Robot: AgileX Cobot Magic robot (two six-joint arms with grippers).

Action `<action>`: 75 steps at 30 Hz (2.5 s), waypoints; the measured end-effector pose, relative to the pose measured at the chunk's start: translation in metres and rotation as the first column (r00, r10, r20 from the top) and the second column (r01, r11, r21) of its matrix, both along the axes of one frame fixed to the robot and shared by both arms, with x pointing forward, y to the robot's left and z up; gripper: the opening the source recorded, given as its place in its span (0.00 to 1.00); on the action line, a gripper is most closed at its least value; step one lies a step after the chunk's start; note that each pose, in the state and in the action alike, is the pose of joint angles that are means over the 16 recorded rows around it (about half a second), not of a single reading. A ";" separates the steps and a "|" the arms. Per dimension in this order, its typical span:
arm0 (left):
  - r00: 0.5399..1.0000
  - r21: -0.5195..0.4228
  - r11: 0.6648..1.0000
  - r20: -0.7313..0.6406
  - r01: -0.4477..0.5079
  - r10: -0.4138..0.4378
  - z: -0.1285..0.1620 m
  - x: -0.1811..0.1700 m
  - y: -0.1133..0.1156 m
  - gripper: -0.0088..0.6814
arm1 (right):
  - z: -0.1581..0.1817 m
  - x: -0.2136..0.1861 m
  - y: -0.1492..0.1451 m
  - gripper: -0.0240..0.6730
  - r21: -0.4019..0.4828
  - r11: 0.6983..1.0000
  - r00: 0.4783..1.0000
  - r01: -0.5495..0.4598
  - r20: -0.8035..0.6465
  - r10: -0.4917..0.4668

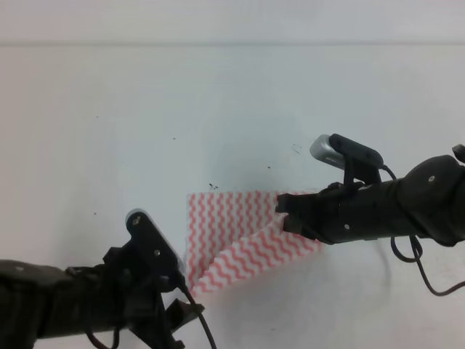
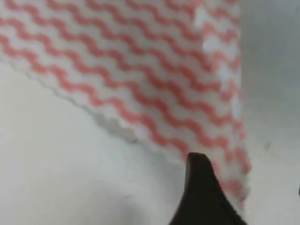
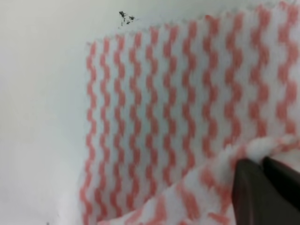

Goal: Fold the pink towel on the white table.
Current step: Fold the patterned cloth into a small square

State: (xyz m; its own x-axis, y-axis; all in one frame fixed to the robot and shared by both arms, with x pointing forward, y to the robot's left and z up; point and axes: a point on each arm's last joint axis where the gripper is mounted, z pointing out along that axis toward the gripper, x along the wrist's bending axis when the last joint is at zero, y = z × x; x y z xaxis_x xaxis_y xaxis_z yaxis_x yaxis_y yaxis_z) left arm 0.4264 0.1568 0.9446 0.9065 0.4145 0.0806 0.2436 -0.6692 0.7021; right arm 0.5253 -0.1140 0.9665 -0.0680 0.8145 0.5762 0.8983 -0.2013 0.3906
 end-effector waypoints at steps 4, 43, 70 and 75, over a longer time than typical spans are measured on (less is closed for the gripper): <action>1.000 0.026 1.000 -0.014 -0.002 0.003 -0.009 0.003 0.000 0.58 | 0.000 0.000 0.000 0.01 -0.002 1.000 1.000 -0.005 0.001 0.005; 1.000 0.001 1.000 0.029 0.005 -0.005 -0.010 0.019 -0.010 0.01 | 0.000 -0.001 0.000 0.01 -0.011 1.000 1.000 -0.024 -0.002 0.024; 0.986 0.027 0.999 0.161 -0.047 0.042 0.014 0.050 -0.018 0.01 | -0.002 0.013 -0.021 0.01 -0.022 0.998 0.998 0.060 0.013 -0.059; 0.987 0.037 0.998 0.156 -0.050 0.044 0.010 0.054 -0.019 0.01 | -0.004 0.015 -0.021 0.01 -0.030 0.998 0.998 0.061 0.013 -0.061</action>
State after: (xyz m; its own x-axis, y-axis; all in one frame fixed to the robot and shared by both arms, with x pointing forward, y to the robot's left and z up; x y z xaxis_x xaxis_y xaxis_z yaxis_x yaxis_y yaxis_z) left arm 0.4802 0.1377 0.9549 0.8613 0.4501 0.2358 0.1662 -0.6880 0.7064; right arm 0.5402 -0.1350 0.9623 -0.0244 0.8342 0.5509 0.8799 -0.2437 0.4080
